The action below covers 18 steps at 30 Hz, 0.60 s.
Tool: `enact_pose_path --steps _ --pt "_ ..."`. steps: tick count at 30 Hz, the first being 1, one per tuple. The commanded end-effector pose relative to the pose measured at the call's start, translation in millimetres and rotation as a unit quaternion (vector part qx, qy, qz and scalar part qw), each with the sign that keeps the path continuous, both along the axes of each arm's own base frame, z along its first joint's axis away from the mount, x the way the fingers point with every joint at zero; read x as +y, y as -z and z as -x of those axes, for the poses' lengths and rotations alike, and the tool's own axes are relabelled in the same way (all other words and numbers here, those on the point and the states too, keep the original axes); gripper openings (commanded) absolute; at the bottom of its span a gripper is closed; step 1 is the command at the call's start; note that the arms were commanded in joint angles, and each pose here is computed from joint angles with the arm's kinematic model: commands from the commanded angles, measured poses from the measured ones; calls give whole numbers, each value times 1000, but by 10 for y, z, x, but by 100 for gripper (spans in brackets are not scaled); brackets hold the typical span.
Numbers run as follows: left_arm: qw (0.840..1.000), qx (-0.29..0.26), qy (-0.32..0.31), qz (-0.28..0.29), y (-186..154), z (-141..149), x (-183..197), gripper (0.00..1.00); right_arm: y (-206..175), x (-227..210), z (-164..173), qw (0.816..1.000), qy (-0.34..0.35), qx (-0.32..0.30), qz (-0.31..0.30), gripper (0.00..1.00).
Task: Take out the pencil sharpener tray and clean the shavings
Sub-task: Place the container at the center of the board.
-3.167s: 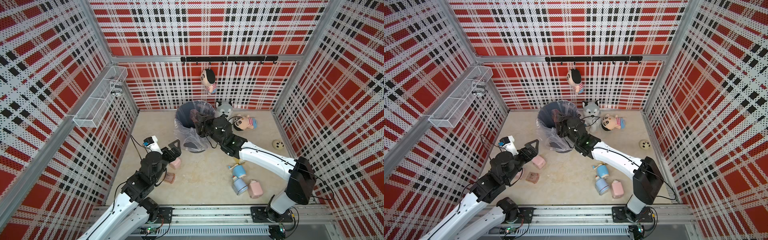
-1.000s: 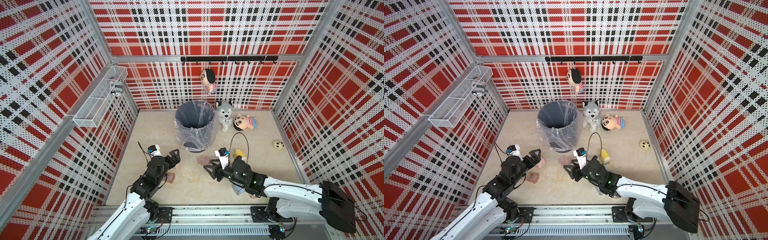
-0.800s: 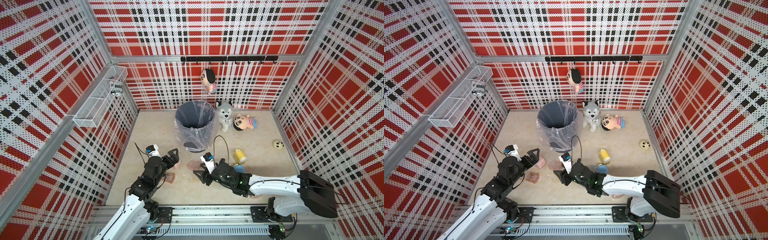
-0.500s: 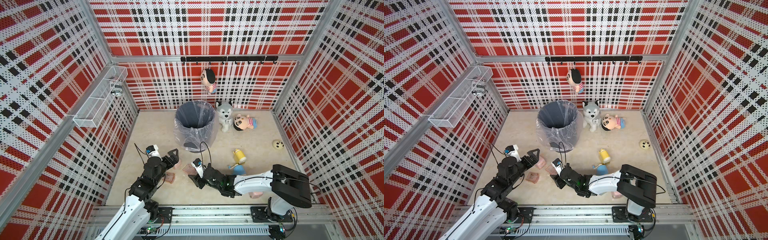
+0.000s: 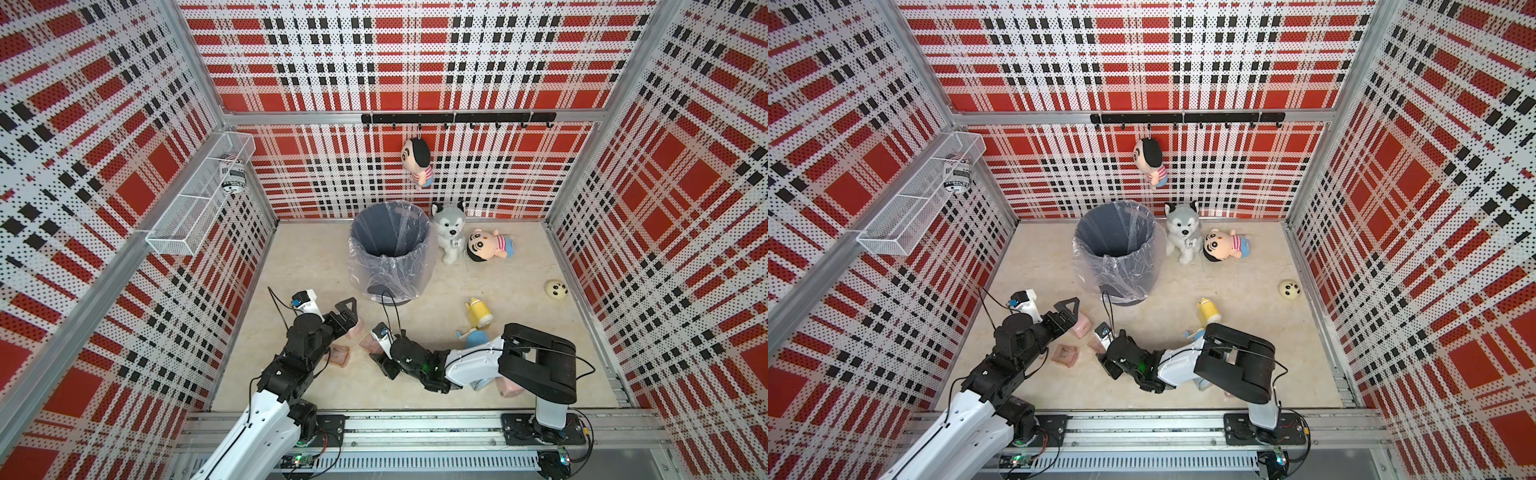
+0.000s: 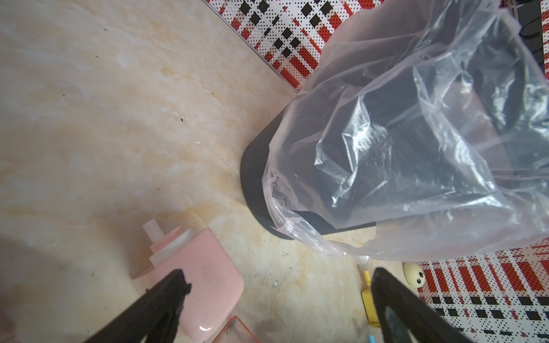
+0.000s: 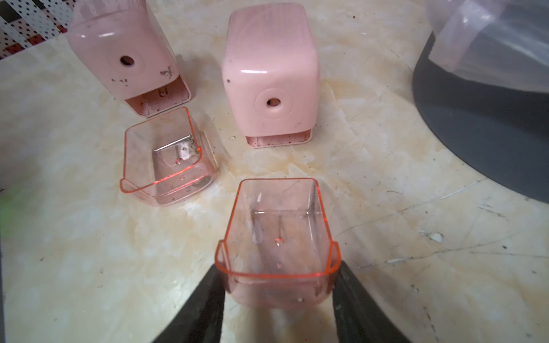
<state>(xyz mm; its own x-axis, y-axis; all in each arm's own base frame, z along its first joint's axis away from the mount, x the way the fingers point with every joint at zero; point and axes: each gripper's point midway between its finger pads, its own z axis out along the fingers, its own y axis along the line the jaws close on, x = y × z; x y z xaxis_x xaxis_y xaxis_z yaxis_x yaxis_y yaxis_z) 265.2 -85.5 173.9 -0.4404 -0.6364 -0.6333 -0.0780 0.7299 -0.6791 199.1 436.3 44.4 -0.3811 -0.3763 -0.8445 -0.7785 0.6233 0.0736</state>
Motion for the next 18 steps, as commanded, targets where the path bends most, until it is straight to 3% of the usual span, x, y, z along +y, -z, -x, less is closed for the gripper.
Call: enact_pose_path --steps 1,8,13,18 --pt "1000 -11 0 0 -26 -14 12 98 60 96 14 1000 -8 -2 -1 43" --pt "1000 -12 2 2 -36 -12 5 98 241 137 20 1000 -13 5 12 48" --pt "1000 -12 2 6 -53 -6 1 98 299 155 21 1000 -13 10 14 63" --pt "1000 -14 1 14 -71 7 -3 98 278 150 21 1000 -12 11 12 71"
